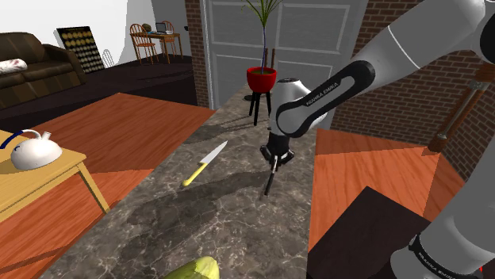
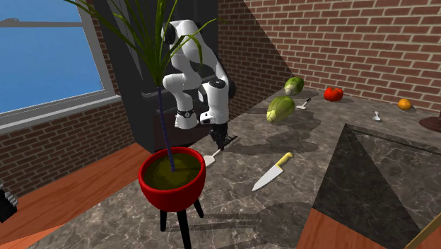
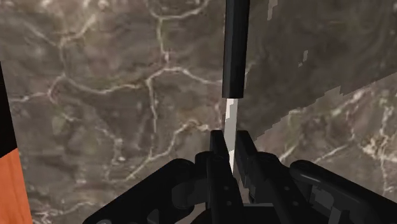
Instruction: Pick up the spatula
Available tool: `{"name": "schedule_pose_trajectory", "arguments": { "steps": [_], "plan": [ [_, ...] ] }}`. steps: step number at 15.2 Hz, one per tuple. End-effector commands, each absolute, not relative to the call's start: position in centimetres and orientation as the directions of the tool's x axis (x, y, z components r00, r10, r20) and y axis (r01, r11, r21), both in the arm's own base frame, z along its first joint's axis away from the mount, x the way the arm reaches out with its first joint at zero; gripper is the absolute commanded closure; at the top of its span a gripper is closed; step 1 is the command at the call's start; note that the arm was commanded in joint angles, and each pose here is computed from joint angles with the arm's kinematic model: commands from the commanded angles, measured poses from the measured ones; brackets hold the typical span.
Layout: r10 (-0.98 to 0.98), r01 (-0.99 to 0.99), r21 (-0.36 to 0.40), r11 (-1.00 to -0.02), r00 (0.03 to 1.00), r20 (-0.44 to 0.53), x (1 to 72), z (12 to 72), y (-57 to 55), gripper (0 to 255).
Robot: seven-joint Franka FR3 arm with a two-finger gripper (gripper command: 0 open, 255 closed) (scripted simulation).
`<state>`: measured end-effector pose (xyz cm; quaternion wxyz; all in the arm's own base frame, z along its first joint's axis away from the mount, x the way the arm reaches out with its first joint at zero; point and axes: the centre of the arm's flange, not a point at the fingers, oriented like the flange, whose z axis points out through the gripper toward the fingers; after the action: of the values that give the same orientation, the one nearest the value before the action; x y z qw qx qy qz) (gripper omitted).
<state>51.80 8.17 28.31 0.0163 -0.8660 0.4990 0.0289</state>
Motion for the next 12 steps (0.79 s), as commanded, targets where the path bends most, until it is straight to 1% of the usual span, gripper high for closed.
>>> {"name": "schedule_pose_trajectory", "arguments": {
  "steps": [1, 12],
  "plan": [
    [-0.863, -0.865, 0.000, -0.502, 0.500, -0.066, 51.8, 29.1, 8.1, 255],
    [-0.863, -0.865, 0.000, -0.502, 0.500, -0.066, 51.8, 34.9, 8.1, 255]
  ]
}}
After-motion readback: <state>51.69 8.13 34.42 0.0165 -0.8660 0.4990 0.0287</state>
